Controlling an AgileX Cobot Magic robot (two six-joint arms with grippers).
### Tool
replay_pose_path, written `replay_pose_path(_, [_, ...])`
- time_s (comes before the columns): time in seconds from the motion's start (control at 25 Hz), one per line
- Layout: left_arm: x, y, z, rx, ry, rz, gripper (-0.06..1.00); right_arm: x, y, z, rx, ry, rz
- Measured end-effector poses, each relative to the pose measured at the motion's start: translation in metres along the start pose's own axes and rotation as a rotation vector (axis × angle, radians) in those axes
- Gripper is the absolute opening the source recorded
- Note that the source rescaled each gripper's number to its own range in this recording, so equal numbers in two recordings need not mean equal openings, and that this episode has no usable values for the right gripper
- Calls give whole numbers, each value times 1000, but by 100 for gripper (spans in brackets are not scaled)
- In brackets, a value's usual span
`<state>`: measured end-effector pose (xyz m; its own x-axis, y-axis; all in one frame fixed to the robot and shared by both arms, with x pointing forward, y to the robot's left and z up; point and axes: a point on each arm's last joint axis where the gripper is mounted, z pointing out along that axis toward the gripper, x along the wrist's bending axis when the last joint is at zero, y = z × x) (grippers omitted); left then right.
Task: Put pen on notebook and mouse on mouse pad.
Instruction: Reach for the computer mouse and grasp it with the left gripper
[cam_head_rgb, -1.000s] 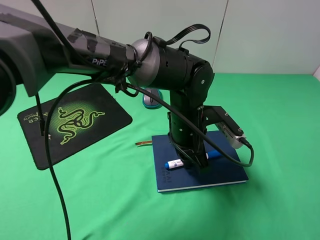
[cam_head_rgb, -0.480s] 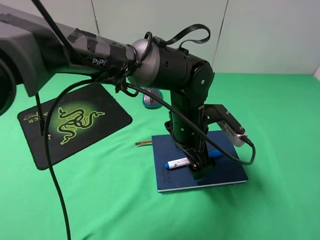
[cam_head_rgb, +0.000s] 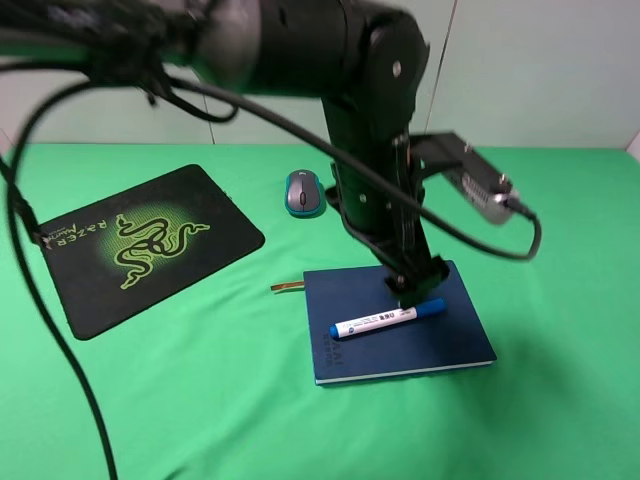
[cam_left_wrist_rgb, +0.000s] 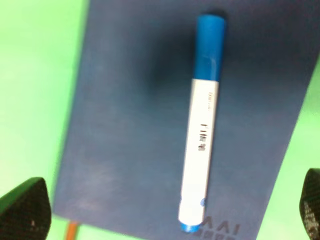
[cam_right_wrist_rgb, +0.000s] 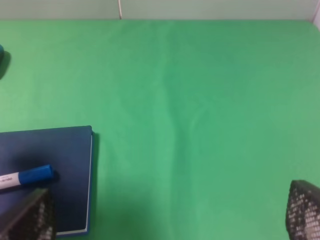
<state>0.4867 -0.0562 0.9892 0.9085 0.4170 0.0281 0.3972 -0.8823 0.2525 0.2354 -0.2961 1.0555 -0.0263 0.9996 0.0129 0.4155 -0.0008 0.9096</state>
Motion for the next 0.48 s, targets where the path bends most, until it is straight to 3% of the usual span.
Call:
replay_pose_path(0.28, [16, -3, -40, -46, 192, -198, 100, 0, 0, 0, 0, 0, 0])
replay_pose_path(0.48, [38, -8, -44, -54, 234, -412, 100, 0, 0, 0, 0, 0, 0])
